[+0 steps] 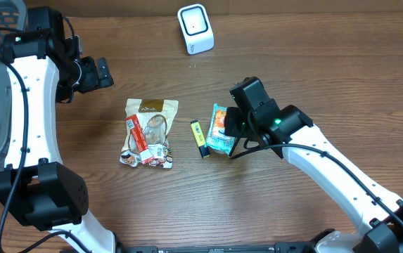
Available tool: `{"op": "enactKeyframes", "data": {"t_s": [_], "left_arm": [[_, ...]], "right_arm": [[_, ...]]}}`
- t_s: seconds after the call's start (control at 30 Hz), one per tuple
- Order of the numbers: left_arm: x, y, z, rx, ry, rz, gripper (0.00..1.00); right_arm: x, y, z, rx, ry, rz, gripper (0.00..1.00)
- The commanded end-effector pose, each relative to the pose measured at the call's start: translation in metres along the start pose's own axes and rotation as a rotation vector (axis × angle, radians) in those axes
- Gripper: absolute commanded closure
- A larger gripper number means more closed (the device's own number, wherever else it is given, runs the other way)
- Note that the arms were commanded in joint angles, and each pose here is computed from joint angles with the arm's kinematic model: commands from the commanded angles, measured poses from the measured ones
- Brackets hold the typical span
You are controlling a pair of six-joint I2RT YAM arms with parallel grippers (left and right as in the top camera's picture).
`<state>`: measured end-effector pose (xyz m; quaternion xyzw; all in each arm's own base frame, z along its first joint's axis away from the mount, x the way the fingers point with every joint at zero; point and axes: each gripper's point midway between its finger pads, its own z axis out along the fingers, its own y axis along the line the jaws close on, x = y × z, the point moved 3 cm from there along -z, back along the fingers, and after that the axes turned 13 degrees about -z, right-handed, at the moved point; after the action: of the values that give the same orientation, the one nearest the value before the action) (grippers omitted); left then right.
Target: Scan the item barcode
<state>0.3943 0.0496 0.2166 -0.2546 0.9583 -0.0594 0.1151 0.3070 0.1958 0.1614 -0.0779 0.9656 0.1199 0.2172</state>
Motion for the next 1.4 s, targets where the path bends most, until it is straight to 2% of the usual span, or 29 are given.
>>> {"op": "enactKeyframes", "data": {"t_s": [0.0, 0.27, 0.3, 0.37, 0.4, 0.5, 0.63, 0.77, 1.0, 1.37], "left_arm": [[0.001, -0.002, -0.001, 0.008, 0.0, 0.029, 0.0], [0.001, -0.002, -0.001, 0.008, 0.0, 0.028, 0.0], [0.001, -0.002, -0.001, 0.008, 0.0, 0.028, 0.0], [0.001, -0.002, -0.001, 0.008, 0.0, 0.028, 0.0], [0.001, -0.002, -0.001, 0.008, 0.0, 0.029, 0.0], [0.001, -0.002, -0.001, 0.008, 0.0, 0.028, 0.0], [0.001, -0.002, -0.001, 0.008, 0.0, 0.029, 0.01], [0.001, -0.002, -0.001, 0.008, 0.0, 0.029, 0.0], [0.001, -0.002, -0.001, 0.008, 0.0, 0.029, 0.0], [0.001, -0.002, -0.001, 0.008, 0.0, 0.028, 0.0]], "right_arm": [[0.001, 0.006, 0.005, -0.033, 0.026, 0.02, 0.61], [0.007, 0.006, 0.019, -0.033, 0.073, 0.021, 0.76], [0.007, 0.006, 0.019, -0.034, 0.072, 0.021, 0.8], [0.005, 0.007, 0.019, -0.042, 0.064, 0.019, 0.95], [0.003, 0.009, 0.017, -0.051, 0.055, 0.016, 0.96], [-0.011, 0.019, 0.003, -0.115, 0.022, -0.004, 0.96], [-0.038, 0.053, -0.028, -0.296, -0.053, -0.081, 0.96], [-0.045, 0.079, -0.036, -0.416, -0.092, -0.117, 0.96], [-0.029, 0.101, -0.012, -0.387, -0.054, -0.125, 0.96], [0.002, 0.152, 0.06, -0.43, 0.025, -0.189, 0.96]]}}
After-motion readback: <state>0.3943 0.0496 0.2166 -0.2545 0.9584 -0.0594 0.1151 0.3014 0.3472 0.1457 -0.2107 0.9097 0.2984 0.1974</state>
